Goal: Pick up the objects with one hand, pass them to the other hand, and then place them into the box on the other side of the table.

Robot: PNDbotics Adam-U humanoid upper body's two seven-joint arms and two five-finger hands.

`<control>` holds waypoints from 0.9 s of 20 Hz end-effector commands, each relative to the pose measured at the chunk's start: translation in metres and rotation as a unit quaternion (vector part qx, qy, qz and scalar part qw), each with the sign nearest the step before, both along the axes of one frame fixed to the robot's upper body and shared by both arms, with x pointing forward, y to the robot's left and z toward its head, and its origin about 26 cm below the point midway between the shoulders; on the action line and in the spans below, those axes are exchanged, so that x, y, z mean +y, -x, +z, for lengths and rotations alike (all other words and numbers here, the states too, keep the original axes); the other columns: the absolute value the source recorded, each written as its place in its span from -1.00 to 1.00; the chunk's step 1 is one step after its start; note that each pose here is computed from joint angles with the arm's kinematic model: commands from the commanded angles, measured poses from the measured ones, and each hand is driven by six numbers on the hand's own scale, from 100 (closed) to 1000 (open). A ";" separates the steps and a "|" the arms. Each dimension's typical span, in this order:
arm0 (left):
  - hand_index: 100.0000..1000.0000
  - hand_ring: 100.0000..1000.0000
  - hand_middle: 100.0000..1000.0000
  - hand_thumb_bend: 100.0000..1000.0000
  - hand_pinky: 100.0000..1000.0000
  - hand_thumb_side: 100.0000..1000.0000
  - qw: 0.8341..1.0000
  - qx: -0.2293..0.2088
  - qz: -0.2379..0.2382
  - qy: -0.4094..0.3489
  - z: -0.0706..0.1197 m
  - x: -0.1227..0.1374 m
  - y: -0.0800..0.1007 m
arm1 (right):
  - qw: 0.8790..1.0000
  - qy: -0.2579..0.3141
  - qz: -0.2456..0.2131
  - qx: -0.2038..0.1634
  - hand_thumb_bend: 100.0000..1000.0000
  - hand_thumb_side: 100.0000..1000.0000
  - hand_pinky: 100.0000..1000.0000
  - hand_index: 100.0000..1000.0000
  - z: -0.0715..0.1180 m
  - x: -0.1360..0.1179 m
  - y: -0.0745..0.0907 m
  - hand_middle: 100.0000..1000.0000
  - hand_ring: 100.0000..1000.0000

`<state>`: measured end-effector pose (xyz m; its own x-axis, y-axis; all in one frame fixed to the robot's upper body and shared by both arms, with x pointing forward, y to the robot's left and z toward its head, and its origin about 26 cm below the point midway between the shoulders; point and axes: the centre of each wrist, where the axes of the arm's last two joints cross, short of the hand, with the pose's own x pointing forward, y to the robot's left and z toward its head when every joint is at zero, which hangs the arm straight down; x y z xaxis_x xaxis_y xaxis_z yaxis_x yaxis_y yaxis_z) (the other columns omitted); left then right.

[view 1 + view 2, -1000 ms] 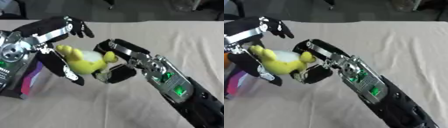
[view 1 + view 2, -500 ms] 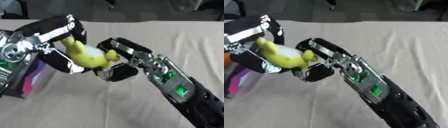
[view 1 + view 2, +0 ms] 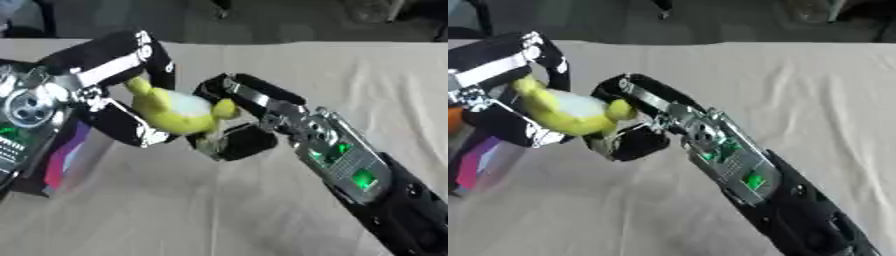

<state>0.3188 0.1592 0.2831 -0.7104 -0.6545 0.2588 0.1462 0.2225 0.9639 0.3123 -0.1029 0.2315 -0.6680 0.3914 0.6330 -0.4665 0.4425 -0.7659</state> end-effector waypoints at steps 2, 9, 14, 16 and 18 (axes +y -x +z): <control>-0.40 -0.22 -0.57 -0.36 0.32 -1.00 0.998 -0.042 0.039 0.032 0.016 0.021 0.003 | 0.999 0.017 -0.002 -0.035 -0.14 0.60 0.78 0.80 0.009 -0.010 0.004 0.70 0.71; -0.45 -0.25 -0.63 -0.32 0.32 -1.00 0.982 -0.052 0.161 0.083 0.012 0.082 -0.001 | 0.997 0.017 -0.051 -0.053 -0.20 0.51 0.78 0.79 0.019 -0.041 0.004 0.70 0.71; -0.44 -0.24 -0.62 -0.30 0.32 -1.00 0.962 -0.056 0.250 0.097 0.006 0.126 -0.002 | 0.993 0.005 -0.097 -0.067 -0.24 0.34 0.77 0.77 0.028 -0.062 0.005 0.68 0.69; -0.44 -0.24 -0.62 -0.31 0.32 -1.00 0.946 -0.060 0.302 0.097 0.001 0.151 -0.005 | 0.989 0.000 -0.124 -0.078 -0.24 0.25 0.77 0.77 0.033 -0.072 0.004 0.68 0.68; -0.43 -0.23 -0.61 -0.31 0.32 -1.00 0.933 -0.061 0.341 0.100 -0.004 0.171 -0.010 | 0.986 -0.007 -0.143 -0.087 -0.26 0.19 0.76 0.76 0.037 -0.080 0.005 0.67 0.68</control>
<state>0.3298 0.3140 0.2629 -0.2151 -0.8917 0.3982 -0.1320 0.4305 0.8929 0.3106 -0.1743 0.2568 -0.6207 0.5583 0.5505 -0.2343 0.5379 -0.8098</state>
